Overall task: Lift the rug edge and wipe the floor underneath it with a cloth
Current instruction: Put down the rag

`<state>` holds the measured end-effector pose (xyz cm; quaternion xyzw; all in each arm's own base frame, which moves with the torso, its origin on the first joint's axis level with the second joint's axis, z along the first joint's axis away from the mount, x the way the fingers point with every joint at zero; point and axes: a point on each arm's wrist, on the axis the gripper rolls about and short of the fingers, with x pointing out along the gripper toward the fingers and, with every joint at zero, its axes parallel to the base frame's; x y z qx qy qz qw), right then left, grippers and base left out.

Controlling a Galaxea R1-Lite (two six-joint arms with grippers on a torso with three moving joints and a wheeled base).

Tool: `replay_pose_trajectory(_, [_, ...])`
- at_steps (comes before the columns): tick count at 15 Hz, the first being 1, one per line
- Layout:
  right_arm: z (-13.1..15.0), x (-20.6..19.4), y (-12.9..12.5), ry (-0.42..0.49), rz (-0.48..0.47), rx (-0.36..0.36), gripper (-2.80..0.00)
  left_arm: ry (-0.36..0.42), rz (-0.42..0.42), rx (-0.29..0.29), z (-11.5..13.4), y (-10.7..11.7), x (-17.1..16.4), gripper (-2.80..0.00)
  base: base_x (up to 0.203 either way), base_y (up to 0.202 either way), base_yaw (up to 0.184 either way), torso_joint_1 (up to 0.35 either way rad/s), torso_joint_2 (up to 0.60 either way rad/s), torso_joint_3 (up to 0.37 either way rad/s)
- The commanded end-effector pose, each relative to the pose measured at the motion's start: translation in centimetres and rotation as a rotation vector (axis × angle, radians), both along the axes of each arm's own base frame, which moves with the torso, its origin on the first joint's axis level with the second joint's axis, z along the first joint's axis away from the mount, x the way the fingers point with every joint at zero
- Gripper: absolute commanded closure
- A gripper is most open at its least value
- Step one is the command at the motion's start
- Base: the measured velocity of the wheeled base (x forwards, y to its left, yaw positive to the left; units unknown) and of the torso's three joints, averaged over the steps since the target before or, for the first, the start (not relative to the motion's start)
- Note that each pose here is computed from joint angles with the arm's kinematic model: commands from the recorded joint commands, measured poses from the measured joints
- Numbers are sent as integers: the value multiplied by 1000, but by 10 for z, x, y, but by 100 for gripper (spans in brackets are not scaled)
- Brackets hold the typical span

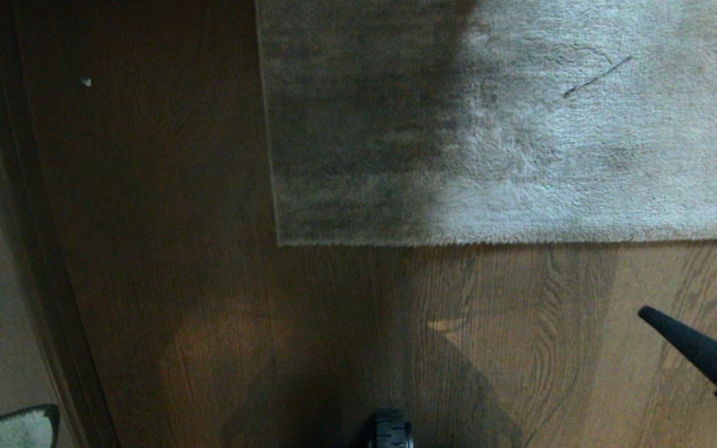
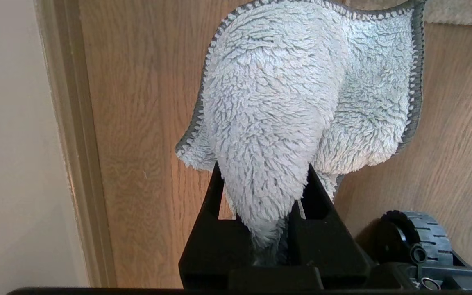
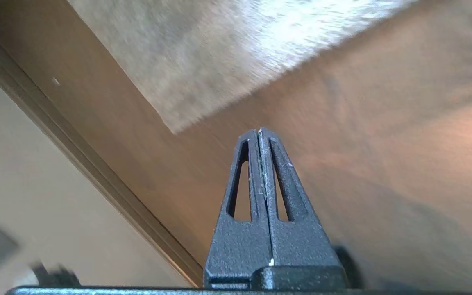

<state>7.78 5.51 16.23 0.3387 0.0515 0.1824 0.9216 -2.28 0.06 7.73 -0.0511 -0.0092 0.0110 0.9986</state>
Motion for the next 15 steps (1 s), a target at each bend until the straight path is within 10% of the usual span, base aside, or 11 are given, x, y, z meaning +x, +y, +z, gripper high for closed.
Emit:
replay_pose_trajectory(1, [-8, -40, -33, -8, -4, -45, 0, -1, 0, -1, 0, 0, 0, 0, 0, 0, 0, 0, 0, 0])
replay_pose_trajectory(10, [-69, -94, -73, -67, 55, -442, 0, -1, 0, -1, 0, 0, 0, 0, 0, 0, 0, 0, 0, 0])
replay_pose_trajectory(15, [-67, -73, -57, 150, 46, -661, 0, -1, 0, -1, 0, 0, 0, 0, 0, 0, 0, 0, 0, 0])
